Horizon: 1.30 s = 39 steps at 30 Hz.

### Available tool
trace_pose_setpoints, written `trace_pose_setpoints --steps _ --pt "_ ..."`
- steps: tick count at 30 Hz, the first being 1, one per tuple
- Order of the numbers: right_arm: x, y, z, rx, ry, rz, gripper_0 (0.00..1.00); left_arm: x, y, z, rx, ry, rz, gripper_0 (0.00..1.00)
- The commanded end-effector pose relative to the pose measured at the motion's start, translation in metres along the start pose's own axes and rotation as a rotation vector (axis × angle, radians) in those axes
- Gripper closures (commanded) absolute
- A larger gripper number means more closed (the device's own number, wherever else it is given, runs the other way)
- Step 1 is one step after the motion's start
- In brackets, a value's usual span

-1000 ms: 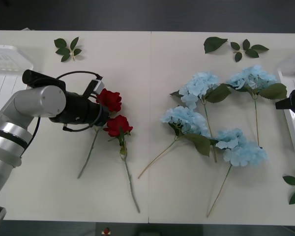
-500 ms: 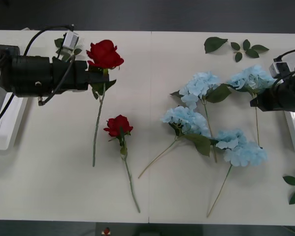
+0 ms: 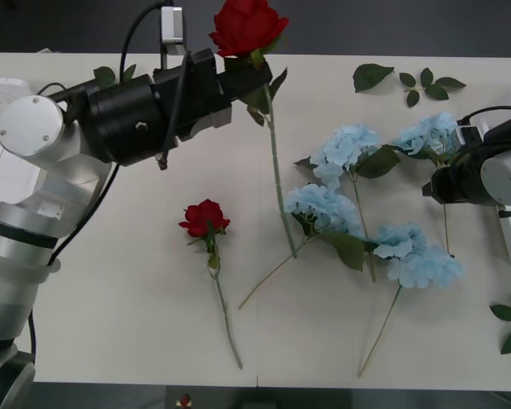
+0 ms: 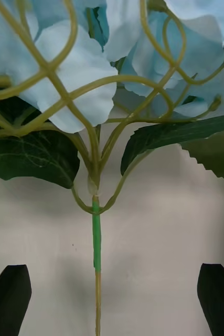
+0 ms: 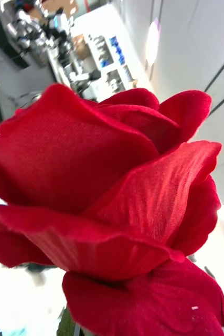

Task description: Put the red flowers into the right box and the blue flowers into the left box

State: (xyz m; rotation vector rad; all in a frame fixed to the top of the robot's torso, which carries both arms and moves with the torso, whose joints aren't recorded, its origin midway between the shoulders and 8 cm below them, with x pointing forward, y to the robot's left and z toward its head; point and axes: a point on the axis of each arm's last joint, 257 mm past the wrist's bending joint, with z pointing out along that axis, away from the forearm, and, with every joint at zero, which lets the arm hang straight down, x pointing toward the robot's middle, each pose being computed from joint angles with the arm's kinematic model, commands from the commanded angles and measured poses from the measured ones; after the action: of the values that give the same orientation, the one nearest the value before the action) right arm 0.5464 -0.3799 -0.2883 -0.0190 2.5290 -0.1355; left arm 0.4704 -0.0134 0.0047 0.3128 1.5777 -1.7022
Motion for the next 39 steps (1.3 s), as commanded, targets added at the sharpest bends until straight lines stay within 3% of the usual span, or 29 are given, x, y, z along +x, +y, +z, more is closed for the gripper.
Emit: trace_pose_setpoints --steps 1,9,24,30,39 --pt "-0.021 -0.003 -0.01 -0.001 -0.038 -0.033 0.08 0.015 -0.015 0.018 0.02 -0.047 0.003 1.0" --pt "-0.04 -0.011 -0.046 -0.115 -0.019 -0.027 0.06 0.023 -0.008 0.021 -0.004 -0.037 0.029 1.0" --pt "-0.063 0.018 -0.135 -0.574 -0.096 -0.089 0.04 0.024 -0.009 0.022 -0.003 -0.036 0.029 1.0" --pt "-0.054 0.032 -0.165 -0.763 -0.198 -0.137 0.04 0.029 -0.004 0.024 -0.019 -0.026 0.046 1.0" --pt "-0.011 0.095 -0.222 -1.021 -0.294 -0.222 0.04 0.03 -0.005 0.033 -0.019 -0.042 0.047 1.0"
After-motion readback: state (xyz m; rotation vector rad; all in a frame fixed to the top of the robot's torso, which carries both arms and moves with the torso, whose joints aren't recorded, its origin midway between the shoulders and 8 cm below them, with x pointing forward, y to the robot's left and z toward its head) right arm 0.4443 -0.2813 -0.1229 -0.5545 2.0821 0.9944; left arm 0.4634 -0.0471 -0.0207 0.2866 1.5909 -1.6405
